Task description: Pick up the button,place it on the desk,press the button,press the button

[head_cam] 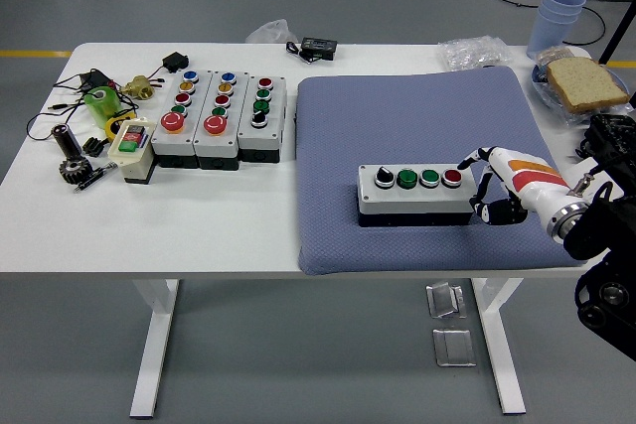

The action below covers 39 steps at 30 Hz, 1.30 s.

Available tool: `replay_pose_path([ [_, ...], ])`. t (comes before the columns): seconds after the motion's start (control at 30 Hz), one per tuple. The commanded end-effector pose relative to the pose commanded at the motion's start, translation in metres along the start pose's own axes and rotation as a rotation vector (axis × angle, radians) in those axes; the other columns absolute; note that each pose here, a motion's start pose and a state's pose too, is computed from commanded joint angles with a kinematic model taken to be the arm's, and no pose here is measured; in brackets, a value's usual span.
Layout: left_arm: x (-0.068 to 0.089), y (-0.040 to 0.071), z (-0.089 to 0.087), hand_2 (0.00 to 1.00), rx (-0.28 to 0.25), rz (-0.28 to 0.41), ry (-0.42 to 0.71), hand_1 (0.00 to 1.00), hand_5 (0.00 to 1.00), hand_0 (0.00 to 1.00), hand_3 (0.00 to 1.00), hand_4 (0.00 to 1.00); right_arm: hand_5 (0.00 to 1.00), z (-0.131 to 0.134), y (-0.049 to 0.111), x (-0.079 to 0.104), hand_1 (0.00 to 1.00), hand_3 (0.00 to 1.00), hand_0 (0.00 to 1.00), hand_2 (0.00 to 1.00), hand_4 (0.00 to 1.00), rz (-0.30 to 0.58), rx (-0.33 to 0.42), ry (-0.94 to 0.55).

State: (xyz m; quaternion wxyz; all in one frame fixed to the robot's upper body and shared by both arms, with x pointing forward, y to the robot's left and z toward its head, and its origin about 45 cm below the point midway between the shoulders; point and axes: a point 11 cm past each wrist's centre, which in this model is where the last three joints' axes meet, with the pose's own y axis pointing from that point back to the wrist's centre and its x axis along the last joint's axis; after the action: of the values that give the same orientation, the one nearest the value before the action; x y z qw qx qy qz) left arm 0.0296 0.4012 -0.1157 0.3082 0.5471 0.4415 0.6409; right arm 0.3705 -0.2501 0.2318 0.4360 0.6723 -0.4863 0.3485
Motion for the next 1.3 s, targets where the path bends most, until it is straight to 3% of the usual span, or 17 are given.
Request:
replay_pose_path([
  [0.6,0.0,0.0,0.001,0.422,-0.001,-0.001,-0.004,0.419,0.457,0.539,0.418,0.259,0.002,-0.005,-0.003,-0.004,0.002,0.716,0.147,0.2,0.533,-0.004,0.006,0.016],
  [1.07,0.0,0.0,0.001,0.423,-0.001,-0.001,-0.006,0.42,0.46,0.539,0.418,0.256,0.002,-0.001,-0.007,-0.026,0.002,0.714,0.143,0.198,0.525,-0.068,-0.024,0.028],
  [1.3,0.0,0.0,0.001,0.423,-0.001,-0.001,-0.003,0.42,0.461,0.538,0.419,0.257,0.002,-0.013,-0.003,-0.004,0.002,0.712,0.144,0.198,0.526,0.006,0.017,0.018],
])
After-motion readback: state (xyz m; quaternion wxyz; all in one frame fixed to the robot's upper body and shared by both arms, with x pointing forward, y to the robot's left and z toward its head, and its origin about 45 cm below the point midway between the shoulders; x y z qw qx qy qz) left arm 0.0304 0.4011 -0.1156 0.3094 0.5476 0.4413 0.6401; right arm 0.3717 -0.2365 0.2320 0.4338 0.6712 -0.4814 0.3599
